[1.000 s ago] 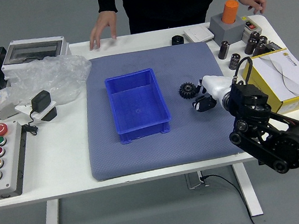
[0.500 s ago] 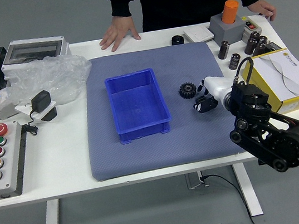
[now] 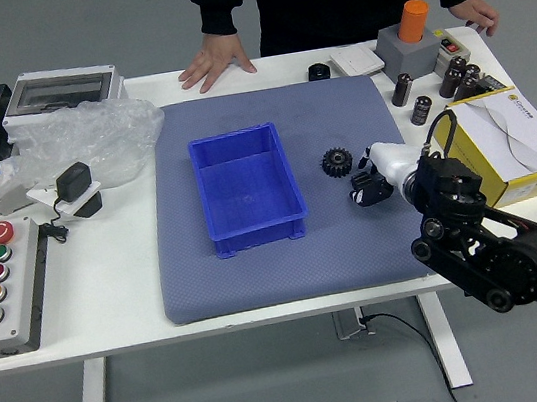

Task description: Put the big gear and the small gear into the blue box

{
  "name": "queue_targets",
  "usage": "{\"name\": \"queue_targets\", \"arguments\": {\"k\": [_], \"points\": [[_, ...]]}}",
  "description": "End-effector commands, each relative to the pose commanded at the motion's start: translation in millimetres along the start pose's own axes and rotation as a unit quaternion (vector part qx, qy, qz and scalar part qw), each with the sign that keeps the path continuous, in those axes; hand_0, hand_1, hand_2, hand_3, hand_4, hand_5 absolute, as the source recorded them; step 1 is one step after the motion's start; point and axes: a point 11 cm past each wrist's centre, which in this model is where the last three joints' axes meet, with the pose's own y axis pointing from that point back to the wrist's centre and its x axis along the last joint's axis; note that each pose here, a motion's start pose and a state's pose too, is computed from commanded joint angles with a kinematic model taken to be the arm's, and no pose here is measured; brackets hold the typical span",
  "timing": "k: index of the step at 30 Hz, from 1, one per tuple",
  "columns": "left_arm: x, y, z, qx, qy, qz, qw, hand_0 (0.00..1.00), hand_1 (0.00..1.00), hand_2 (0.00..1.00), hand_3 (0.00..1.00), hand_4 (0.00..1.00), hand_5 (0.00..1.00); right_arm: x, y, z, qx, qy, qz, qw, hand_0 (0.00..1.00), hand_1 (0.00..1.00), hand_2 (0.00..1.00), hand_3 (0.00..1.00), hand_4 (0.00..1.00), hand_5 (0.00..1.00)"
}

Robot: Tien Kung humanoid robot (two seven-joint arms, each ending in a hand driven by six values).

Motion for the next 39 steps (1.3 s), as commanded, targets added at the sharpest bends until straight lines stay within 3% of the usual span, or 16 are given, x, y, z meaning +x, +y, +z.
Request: {"name": "queue_targets", "arguments": {"k": [6, 7, 12, 13, 18, 19, 30, 31, 36, 37, 39], "points": [[0.1, 0.0, -0.5, 0.001, -0.001, 0.0, 1.0, 0.811, 0.79, 0.802, 0.833, 0.631, 0.29, -2.2, -0.6, -0.9, -0.001, 0.001, 0.005, 1.0, 0.617, 0.551, 0.704, 0.731, 0.739, 0.374], [0.1, 0.0, -0.6, 0.001, -0.001, 0.0, 1.0, 0.811, 0.791, 0.801, 0.832, 0.626, 0.282, -2.2, -0.7, -1.0, -0.002, 0.001, 0.007, 1.0, 0.575, 0.49, 0.635, 0.669, 0.729, 0.377], [-0.2, -0.1, -0.4, 0.001, -0.001, 0.0, 1.0, 0.811, 0.791, 0.801, 0.832, 0.626, 0.282, -2.7, -1.2, -1.7, -0.004, 0.004, 0.018, 1.0, 0.575, 0.49, 0.635, 0.669, 0.729, 0.377], [-0.3, -0.1, -0.3, 0.001, -0.001, 0.0, 1.0, 0.812, 0.791, 0.801, 0.833, 0.626, 0.279, -2.8, -1.3, -1.7, -0.004, 0.005, 0.02, 1.0, 0.598, 0.45, 0.545, 0.623, 0.716, 0.367], [-0.8, -0.2, -0.1, 0.001, -0.001, -0.001, 1.0, 0.812, 0.791, 0.801, 0.833, 0.626, 0.279, -3.4, -1.8, -1.5, -0.006, 0.009, 0.03, 0.999, 0.598, 0.45, 0.545, 0.623, 0.716, 0.367], [-0.8, -0.2, -0.1, 0.001, -0.001, -0.001, 1.0, 0.812, 0.792, 0.801, 0.833, 0.623, 0.274, -3.5, -1.8, -1.6, -0.006, 0.01, 0.031, 0.999, 0.606, 0.429, 0.509, 0.599, 0.673, 0.297], [-2.8, -0.7, -0.2, 0.001, 0.0, -0.002, 1.0, 0.812, 0.791, 0.801, 0.833, 0.624, 0.276, -8.9, -1.6, -3.7, -0.006, 0.016, 0.038, 0.999, 0.598, 0.411, 0.507, 0.597, 0.672, 0.27], [-3.0, -0.8, -0.1, 0.0, 0.0, -0.002, 1.0, 0.812, 0.793, 0.801, 0.833, 0.625, 0.274, -9.1, -1.6, -3.9, -0.006, 0.016, 0.04, 0.999, 0.574, 0.395, 0.489, 0.584, 0.631, 0.196], [-3.6, -0.9, -0.2, 0.001, 0.0, -0.003, 1.0, 0.812, 0.793, 0.801, 0.833, 0.625, 0.274, -7.5, -1.3, -4.4, -0.006, 0.017, 0.053, 0.998, 0.574, 0.395, 0.489, 0.584, 0.631, 0.196], [-3.6, -1.0, -0.3, 0.001, 0.001, -0.003, 1.0, 0.813, 0.792, 0.802, 0.833, 0.622, 0.27, -6.6, -1.2, -4.6, -0.006, 0.018, 0.057, 0.998, 0.531, 0.382, 0.465, 0.565, 0.651, 0.048], [-3.5, -1.0, -0.5, 0.001, 0.001, -0.002, 1.0, 0.813, 0.792, 0.802, 0.833, 0.622, 0.27, -4.8, -0.8, -5.2, -0.006, 0.02, 0.064, 0.998, 0.531, 0.382, 0.465, 0.565, 0.651, 0.048]]}}
